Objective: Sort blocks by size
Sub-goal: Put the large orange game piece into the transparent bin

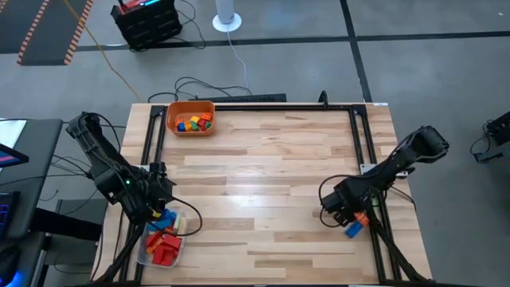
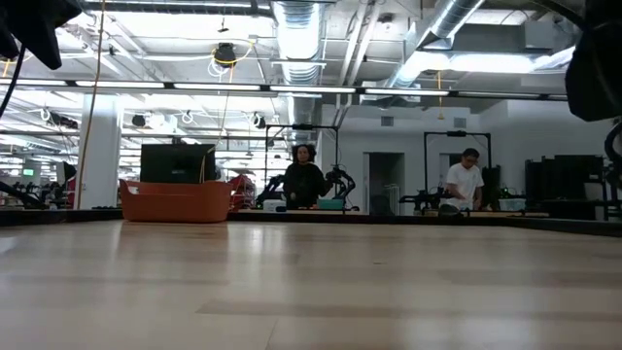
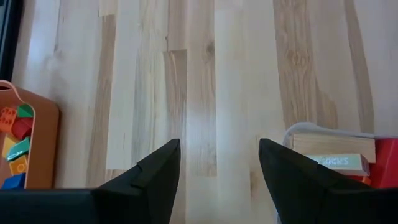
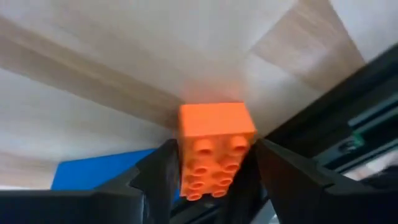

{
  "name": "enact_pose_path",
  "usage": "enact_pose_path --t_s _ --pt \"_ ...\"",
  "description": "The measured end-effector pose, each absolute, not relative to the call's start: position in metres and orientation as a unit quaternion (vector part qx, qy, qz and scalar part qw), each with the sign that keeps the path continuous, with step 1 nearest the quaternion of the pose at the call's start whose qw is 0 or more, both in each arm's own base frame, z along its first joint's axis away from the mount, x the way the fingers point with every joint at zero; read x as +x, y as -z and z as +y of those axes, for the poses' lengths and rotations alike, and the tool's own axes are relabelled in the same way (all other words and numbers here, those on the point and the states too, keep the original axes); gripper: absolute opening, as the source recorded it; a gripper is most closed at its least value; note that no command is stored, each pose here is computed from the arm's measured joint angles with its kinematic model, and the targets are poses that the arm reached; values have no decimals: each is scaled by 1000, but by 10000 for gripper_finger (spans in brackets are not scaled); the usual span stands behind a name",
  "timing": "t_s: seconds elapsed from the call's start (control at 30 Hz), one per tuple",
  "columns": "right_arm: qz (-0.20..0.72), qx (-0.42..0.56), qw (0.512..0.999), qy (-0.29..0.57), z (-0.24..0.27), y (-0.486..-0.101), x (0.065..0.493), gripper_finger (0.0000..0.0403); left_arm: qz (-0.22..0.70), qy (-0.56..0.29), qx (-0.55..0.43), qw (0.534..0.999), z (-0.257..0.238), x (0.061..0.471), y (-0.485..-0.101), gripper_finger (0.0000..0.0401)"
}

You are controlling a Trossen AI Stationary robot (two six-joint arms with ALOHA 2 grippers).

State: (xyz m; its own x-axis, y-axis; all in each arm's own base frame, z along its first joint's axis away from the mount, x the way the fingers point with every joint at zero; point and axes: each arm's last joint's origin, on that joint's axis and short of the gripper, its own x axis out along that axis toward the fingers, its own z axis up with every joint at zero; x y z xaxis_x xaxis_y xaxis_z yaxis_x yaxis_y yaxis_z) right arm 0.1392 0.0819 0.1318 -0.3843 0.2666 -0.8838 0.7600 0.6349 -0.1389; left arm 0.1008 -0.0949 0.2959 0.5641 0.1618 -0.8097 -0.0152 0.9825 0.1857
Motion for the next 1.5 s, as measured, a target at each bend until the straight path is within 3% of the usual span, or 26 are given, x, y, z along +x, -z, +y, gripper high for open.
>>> enact_pose_path --t_s 0.13,0.3,0.4,0.73,0.9,1.0,1.23,1.5 --pt "783 330 452 271 82 -129 138 231 465 -50 79 880 -95 101 -296 212" --pt "780 335 465 250 82 -126 141 165 465 -49 79 880 -95 101 -296 212" --pt "772 336 482 243 82 -126 145 158 460 -51 88 882 -95 101 -296 212" --pt "571 227 726 311 82 -189 205 158 344 -80 184 917 -98 114 -306 212" --pt "349 175 881 267 91 -234 254 160 308 -42 176 934 -105 128 -314 212" --pt "211 127 942 229 97 -260 279 162 293 -22 166 941 -106 136 -318 212" --pt "39 16 980 195 101 -270 327 162 264 -43 149 952 -101 156 -324 212" --pt "-102 -15 991 82 98 -263 377 163 257 -35 125 958 -95 181 -324 212"
